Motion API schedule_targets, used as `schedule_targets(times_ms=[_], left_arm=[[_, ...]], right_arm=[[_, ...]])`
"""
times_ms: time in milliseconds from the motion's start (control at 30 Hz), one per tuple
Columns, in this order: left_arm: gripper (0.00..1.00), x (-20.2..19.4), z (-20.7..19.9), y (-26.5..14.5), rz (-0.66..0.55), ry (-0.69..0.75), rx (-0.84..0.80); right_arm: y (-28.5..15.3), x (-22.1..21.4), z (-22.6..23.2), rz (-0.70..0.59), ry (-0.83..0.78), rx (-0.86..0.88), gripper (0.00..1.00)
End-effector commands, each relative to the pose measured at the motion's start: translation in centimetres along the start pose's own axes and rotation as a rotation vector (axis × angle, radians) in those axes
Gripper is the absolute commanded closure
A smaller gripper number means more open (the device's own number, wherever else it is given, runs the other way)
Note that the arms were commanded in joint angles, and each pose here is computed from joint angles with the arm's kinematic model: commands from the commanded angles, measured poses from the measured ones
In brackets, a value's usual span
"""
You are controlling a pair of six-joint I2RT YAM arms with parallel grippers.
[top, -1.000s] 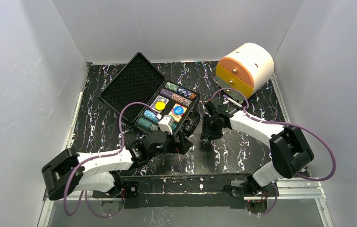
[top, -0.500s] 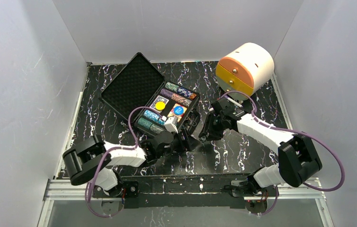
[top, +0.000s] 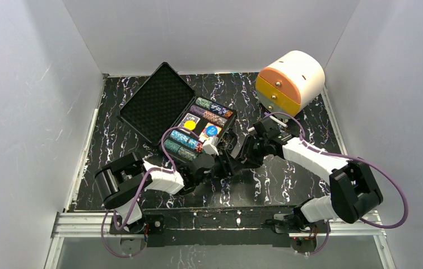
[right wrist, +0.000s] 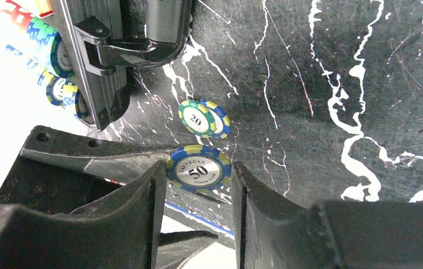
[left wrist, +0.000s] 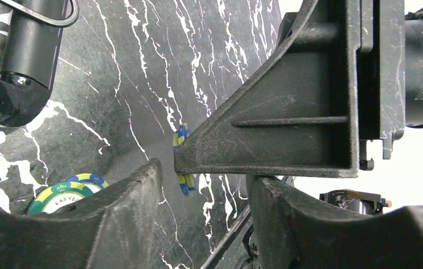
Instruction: Pack up texas hold em set
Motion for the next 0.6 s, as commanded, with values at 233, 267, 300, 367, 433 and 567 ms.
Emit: schedule_targets(times_ms=[233,267,300,367,433,567], left_arm=[[0.8,2.3,0.7,0.7,-0.134,-0.049,0.071],[0.86,2.3,0.7,0.7,-0.134,-0.044,0.069],[0.91,2.4,0.6,0.7,-0.135,-0.032,0.066],[0.99,2.6,0.4,0.6,-0.137,0.005,0.059],[1.0,2.6,0.6,0.2,-0.138,0.032,0.062],[1.0,2.2,1.5,-0.8,-0.098,0.11,0.101]], right_arm=[[-0.5,-0.9,0.6,0.046,0.006,0.049,0.71],[-0.5,-0.9,0.5,0.046,0.008,0.048,0.71],[-0.6,-1.0,0.5,0.045,0.008,0.045,0.71],[-0.7,-0.9,0.5,0.037,0.005,0.044,0.69],[-1.0,-0.6,0.5,0.007,-0.004,0.043,0.51],[-2.1,0.7,1.7,-0.087,-0.055,0.087,0.27]])
Point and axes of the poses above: each gripper's point midway between its finger pads, its own y axis out along the fingers, its own z axis along the line the jaws close on, x = y × z, the point moved 3 cm from there along -y, back along the fingers, and after that the axes turned 14 degrees about y, right-handed, at the moved point
